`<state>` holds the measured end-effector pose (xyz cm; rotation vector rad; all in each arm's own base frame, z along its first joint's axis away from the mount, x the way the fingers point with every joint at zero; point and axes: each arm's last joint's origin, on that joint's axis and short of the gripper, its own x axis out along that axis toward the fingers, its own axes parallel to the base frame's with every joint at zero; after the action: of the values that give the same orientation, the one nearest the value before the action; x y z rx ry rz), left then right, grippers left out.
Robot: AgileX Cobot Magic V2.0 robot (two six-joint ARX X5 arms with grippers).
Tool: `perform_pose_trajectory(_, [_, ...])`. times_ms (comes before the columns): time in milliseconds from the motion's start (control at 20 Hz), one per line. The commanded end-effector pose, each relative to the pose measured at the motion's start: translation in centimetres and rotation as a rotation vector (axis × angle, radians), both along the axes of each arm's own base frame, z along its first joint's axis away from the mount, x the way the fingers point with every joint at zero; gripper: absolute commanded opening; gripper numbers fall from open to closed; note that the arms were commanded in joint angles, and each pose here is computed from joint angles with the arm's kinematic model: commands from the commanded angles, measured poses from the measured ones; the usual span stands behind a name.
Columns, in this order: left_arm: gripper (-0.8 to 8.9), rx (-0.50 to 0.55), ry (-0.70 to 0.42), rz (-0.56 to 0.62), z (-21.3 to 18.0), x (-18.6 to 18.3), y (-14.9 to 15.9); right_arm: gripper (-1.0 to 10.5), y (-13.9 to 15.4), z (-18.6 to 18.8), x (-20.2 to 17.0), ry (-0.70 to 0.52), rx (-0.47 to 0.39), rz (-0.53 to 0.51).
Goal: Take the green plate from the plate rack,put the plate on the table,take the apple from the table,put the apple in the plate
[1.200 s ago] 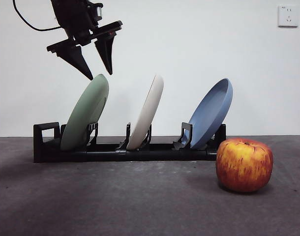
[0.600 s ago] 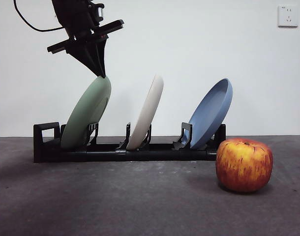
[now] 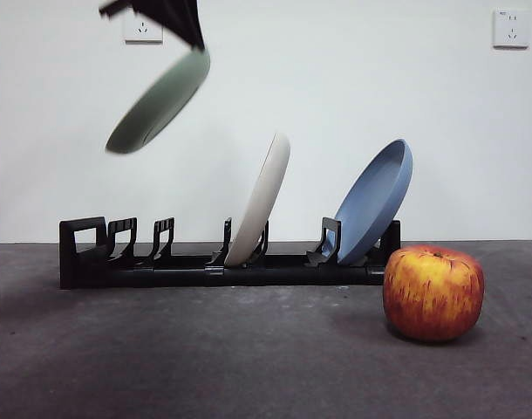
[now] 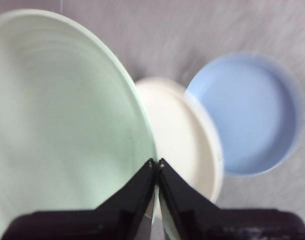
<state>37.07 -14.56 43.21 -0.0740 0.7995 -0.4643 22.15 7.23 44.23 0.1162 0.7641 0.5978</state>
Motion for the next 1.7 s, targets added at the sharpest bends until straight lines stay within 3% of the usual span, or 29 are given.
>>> perform_pose_trajectory(50, [-0.13, -0.027, -0.084, -0.026, 3.1, -1.8, -0.2, 6.0, 0.1, 0.0, 0.2, -0.006, -0.005, 0.002])
perform_pose_trajectory(250, [-0.12, -0.027, -0.214, -0.069, 7.5, -5.9, 0.1, 6.0, 0.1, 0.0, 0.2, -0.011, -0.008, 0.006])
perform_pose_trajectory(600, [-0.09, -0.034, -0.458, -0.138, 13.5, -16.1, 0.9, 6.0, 0.0, 0.0, 0.2, -0.014, -0.021, -0.010])
perform_pose_trajectory(800, [-0.09, 0.039, -0.489, -0.176, 13.8, -21.6, 0.8, 6.0, 0.0, 0.0, 0.2, -0.013, -0.021, -0.010])
perform_pose_trajectory(950, [-0.09, 0.165, -0.424, -0.213, 11.0, -24.5, 0.0, 6.0, 0.0, 0.0, 0.2, -0.013, -0.021, -0.010])
perform_pose_trajectory(1200, [-0.09, 0.297, -0.191, -0.292, 3.2, -26.7, -2.0, 6.0, 0.0, 0.0, 0.2, -0.010, -0.023, -0.011])
perform_pose_trajectory(1450, [-0.09, 0.529, 0.017, -0.261, -5.6, -25.6, -5.6, 6.0, 0.0, 0.0, 0.2, -0.011, -0.023, -0.012])
perform_pose_trajectory(1550, [-0.09, 0.599, 0.042, -0.245, -9.1, -24.6, -7.2, 6.0, 0.0, 0.0, 0.2, -0.011, -0.023, -0.012])
perform_pose_trajectory(1700, [-0.09, 0.613, 0.045, -0.267, -13.6, -23.0, -9.6, 6.0, 0.0, 0.0, 0.2, -0.011, -0.024, -0.012])
